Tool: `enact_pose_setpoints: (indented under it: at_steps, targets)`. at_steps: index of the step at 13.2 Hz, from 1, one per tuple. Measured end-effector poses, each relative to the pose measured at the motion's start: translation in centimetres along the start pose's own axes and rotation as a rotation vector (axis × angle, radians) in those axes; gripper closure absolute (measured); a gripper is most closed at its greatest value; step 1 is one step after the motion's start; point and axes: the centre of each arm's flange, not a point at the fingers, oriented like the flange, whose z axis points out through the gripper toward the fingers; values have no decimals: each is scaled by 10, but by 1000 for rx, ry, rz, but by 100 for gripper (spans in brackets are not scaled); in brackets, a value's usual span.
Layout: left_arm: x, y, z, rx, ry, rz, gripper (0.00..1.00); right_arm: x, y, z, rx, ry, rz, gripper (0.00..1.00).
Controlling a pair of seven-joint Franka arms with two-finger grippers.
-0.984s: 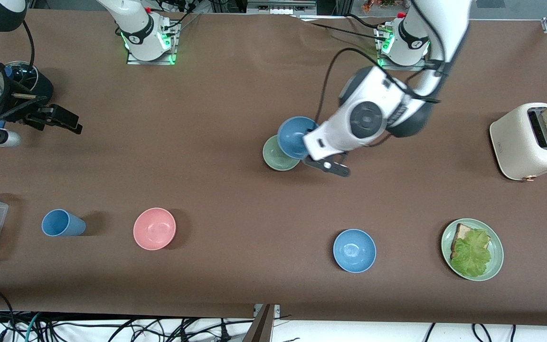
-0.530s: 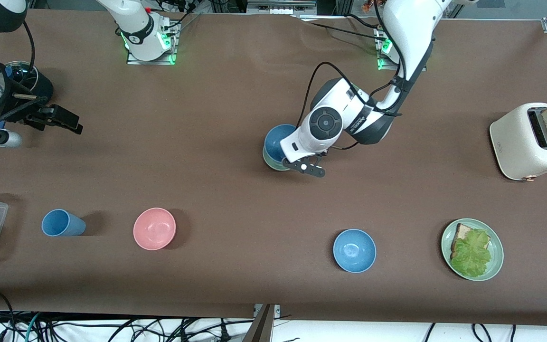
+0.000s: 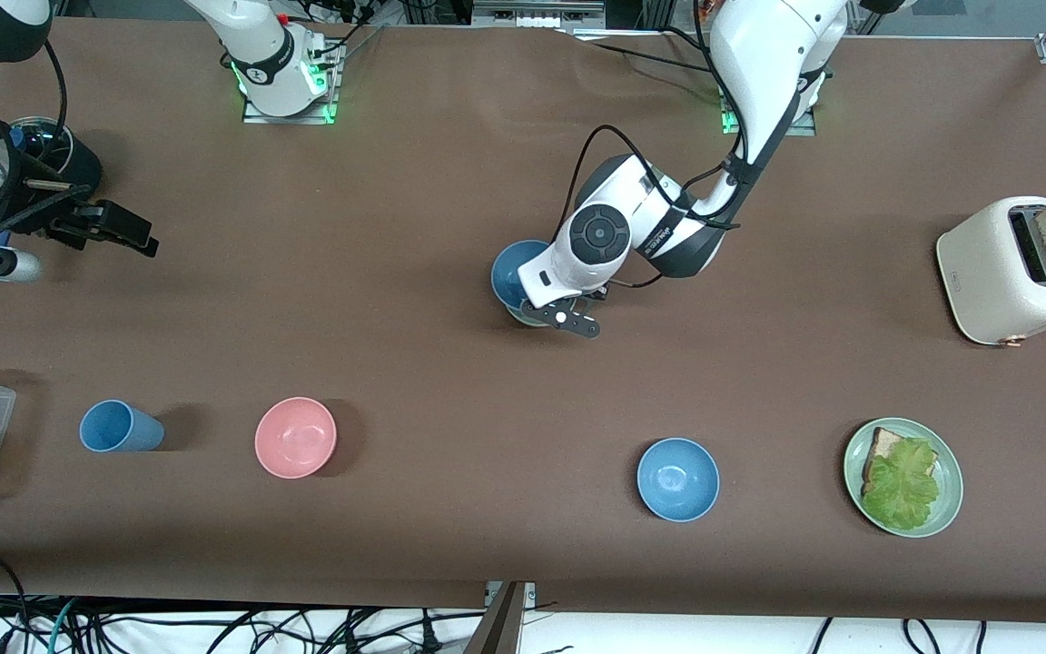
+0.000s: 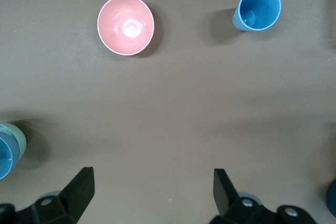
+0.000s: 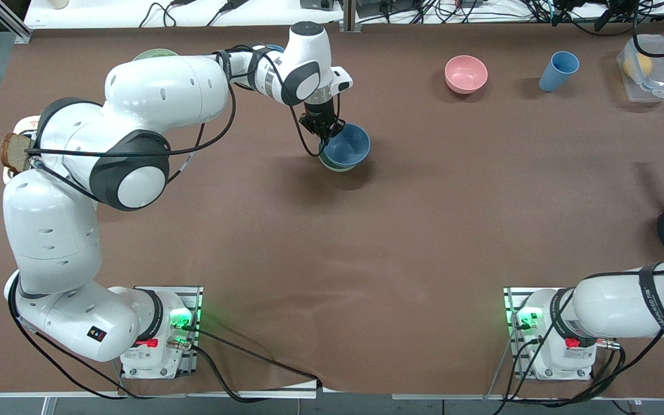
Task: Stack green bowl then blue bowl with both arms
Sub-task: 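Lower the blue bowl into the green bowl and open the left gripper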
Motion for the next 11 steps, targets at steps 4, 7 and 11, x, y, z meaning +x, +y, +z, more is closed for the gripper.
enact_pose_setpoints:
  at_steps: [4,7,11]
  targets:
    - [3,-6,-1,3,4,-9,78,0,0,0,0,0,1,0]
    - [4,-8,-3,2,7,-13,45,0,0,0,0,-1,2,0]
    - [16,-43,-49,2,24,-64,4,0,1,1,0,-1,3,0]
